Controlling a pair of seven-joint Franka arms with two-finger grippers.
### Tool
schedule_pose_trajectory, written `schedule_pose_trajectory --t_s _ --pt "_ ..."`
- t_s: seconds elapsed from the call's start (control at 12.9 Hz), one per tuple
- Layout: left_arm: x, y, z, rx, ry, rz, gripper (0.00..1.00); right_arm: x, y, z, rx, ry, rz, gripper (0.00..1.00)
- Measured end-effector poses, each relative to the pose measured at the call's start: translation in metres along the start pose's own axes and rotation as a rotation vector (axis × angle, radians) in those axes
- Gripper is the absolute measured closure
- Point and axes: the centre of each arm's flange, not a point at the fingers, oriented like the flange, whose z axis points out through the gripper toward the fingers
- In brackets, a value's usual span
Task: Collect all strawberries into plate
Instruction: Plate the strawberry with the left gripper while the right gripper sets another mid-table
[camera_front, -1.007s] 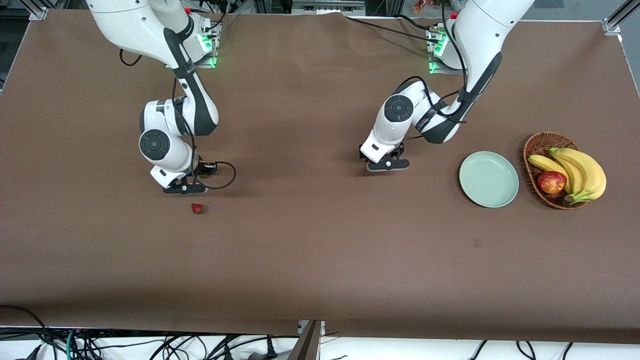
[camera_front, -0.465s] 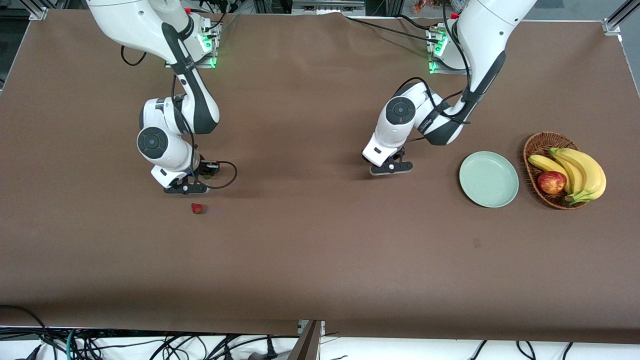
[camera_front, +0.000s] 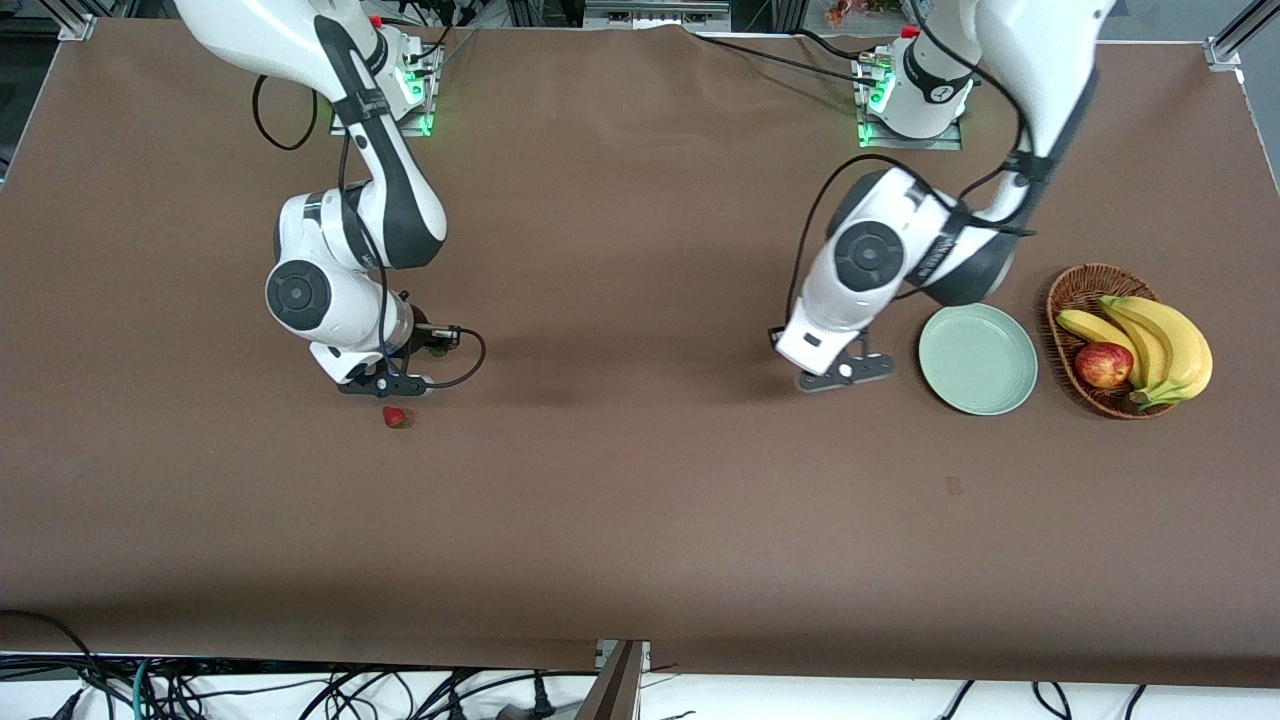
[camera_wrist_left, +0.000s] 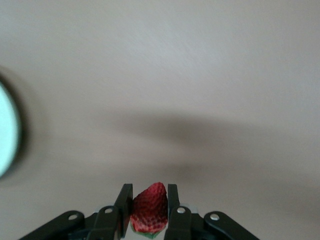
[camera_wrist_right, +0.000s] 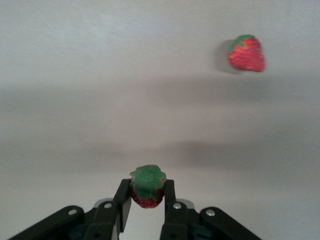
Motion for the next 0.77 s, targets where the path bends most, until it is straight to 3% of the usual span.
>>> schedule_pose_trajectory --t_s 0.31,0.46,0.62,0.77 --pt "0.042 -0.095 -0.039 -0.037 -0.065 0.087 0.67 -0.02 -0.077 -0.02 0.011 0.034 0.076 0.69" --pt "0.062 -0.171 -0.054 -0.045 -0.092 0.161 0.67 -0.03 -0.123 -0.032 0.061 0.027 0.147 0.69" --pt "0.075 -0.238 -0.05 -0.045 -0.107 0.232 0.67 -0.045 -0.177 -0.025 0.113 0.002 0.237 0.69" --pt "0.08 -0.286 -0.025 -0.045 -0.099 0.28 0.67 -0.064 -0.241 -0.004 0.126 0.013 0.312 0.69"
